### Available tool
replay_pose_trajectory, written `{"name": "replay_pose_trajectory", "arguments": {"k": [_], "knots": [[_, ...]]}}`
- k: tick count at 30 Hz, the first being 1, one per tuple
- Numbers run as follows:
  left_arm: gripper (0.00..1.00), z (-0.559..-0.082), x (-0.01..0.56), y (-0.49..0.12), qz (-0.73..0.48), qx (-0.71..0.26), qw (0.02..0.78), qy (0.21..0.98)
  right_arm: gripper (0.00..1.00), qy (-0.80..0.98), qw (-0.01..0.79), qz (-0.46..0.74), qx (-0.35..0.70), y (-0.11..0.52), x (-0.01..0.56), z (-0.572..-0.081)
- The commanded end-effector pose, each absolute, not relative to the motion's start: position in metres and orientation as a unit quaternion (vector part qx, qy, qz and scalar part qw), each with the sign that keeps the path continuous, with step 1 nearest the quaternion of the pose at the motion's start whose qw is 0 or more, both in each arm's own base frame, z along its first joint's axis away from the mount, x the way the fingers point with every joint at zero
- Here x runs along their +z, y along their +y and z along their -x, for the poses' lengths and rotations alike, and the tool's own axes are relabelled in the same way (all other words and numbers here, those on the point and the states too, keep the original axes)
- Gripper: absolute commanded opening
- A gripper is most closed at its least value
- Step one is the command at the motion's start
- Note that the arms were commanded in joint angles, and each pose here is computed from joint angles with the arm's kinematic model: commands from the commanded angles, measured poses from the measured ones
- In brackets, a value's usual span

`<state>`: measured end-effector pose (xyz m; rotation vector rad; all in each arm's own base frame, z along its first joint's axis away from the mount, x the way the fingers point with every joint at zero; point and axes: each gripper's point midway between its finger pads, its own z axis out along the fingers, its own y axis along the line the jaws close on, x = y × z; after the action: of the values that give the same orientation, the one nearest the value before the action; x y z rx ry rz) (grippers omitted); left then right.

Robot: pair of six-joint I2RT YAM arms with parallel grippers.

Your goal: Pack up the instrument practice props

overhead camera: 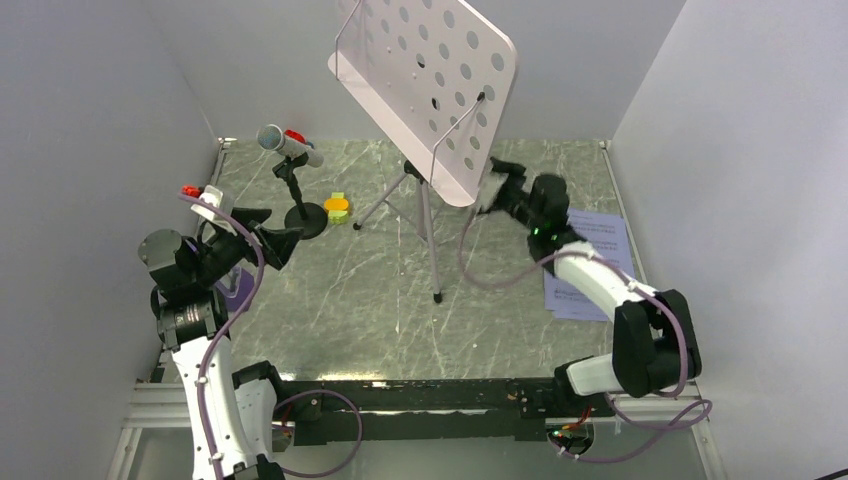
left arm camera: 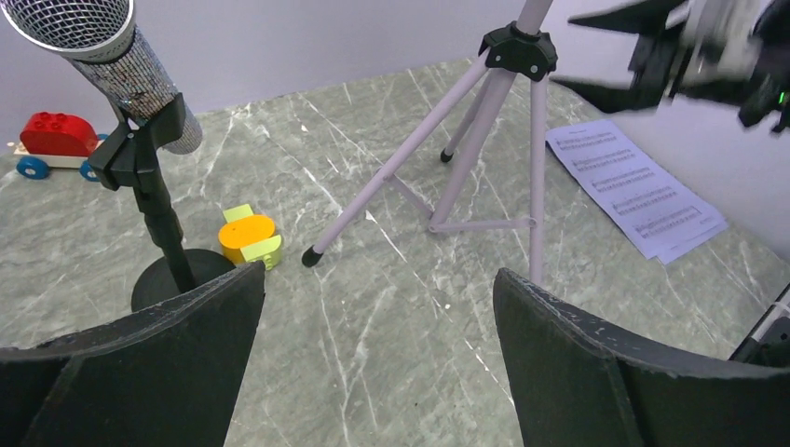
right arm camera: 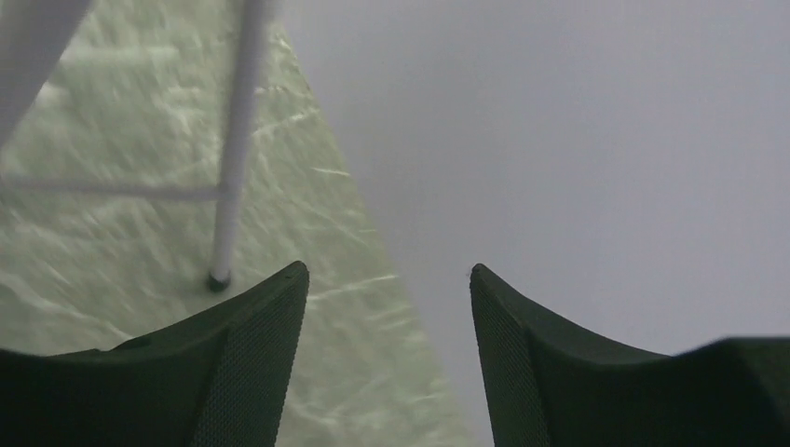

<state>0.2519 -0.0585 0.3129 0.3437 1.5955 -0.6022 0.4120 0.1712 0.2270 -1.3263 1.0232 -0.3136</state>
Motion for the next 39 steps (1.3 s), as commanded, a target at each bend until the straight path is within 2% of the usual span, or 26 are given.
{"name": "replay_pose_trajectory", "arguments": {"k": [1,5,8,10,14,25,31,35,39], "knots": [[0.96,-0.251,0.326,-0.064,-0.153,-0.289,0.657,0.68,0.65,0.71,0.573,0.347,0.216,0.161,0.216,-0.4],[0.95,-0.251,0.32,-0.063,-0.145,-0.292,0.65,0.687,0.72,0.7,0.548,0.236,0.393,0.183,0.257,-0.381],[0.95,-0.25,0.321,-0.065,-0.148,-0.294,0.649,0.686,0.74,0.655,0.549,0.218,0.471,0.198,0.29,-0.37],[0.96,-0.25,0.322,-0.065,-0.15,-0.293,0.649,0.686,0.73,0.65,0.519,0.212,0.513,0.206,0.297,-0.367],[0.96,-0.25,0.321,-0.065,-0.148,-0.293,0.651,0.684,0.69,0.636,0.485,0.196,0.568,0.214,0.305,-0.367],[0.96,-0.251,0.316,-0.064,-0.139,-0.293,0.649,0.688,0.65,0.619,0.452,0.189,0.613,0.245,0.308,-0.378],[0.96,-0.25,0.311,-0.063,-0.14,-0.286,0.648,0.692,0.47,0.608,0.436,0.202,0.632,0.26,0.312,-0.382],[0.96,-0.249,0.311,-0.063,-0.142,-0.284,0.648,0.692,0.42,0.609,0.432,0.212,0.631,0.27,0.308,-0.383],[0.96,-0.25,0.313,-0.063,-0.143,-0.284,0.65,0.69,0.31,0.606,0.44,0.233,0.62,0.278,0.307,-0.38]]}}
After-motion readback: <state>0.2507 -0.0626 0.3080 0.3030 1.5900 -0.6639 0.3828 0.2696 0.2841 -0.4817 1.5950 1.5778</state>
